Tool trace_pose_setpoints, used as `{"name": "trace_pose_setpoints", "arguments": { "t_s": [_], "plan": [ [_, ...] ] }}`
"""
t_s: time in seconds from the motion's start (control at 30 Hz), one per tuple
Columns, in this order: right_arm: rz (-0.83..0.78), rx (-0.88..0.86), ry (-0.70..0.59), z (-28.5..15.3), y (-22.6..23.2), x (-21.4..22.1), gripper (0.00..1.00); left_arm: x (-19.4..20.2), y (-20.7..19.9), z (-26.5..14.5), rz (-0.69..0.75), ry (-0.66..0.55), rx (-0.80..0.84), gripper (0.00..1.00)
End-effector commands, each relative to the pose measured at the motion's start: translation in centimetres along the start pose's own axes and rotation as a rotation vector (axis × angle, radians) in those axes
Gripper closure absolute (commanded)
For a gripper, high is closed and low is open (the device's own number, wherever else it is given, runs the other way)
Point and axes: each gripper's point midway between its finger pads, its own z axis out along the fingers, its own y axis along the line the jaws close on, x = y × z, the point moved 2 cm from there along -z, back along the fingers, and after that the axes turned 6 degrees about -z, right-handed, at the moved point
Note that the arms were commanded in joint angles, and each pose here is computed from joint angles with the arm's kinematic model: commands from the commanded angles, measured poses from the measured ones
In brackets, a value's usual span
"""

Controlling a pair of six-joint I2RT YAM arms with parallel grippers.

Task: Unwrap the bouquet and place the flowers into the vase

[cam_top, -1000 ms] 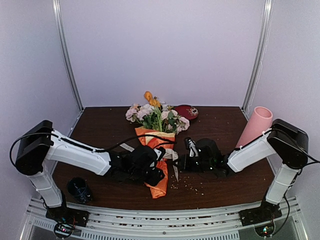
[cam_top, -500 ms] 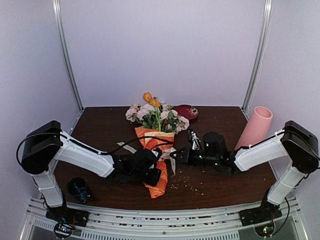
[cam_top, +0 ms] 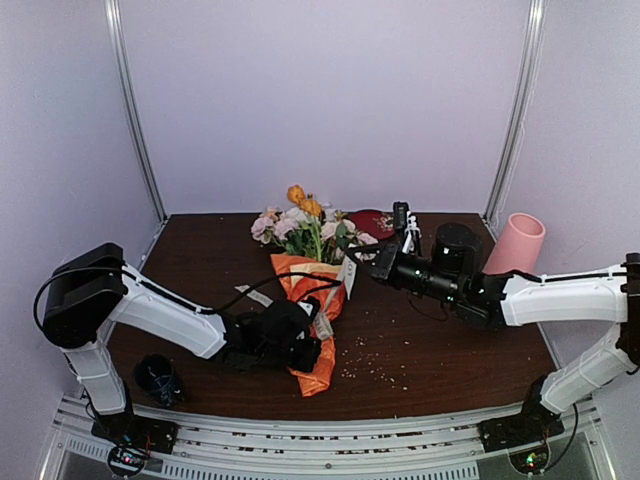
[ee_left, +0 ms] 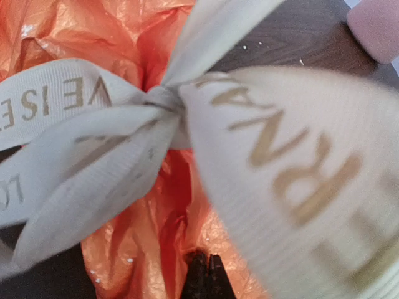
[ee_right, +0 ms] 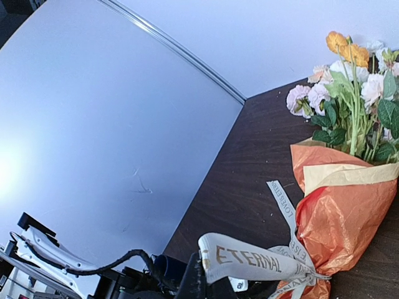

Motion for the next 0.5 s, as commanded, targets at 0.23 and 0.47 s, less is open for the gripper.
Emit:
{"name": "trace_pose_setpoints", "arguments": {
  "t_s": [0.23, 0.47],
  "plan": [
    [-0.149, -0.035, -0.197, -2.8, 6.0, -9.0, 1.0, 3.7, 3.3, 0.9, -0.008, 0.115, -0.099, 1.0],
    [-0.242, -0.083, -0.29, -5.2, 11.1, -14.1, 1.0, 3.7, 3.3, 1.1, -0.008, 0.118, -0.097, 1.0]
  ]
}}
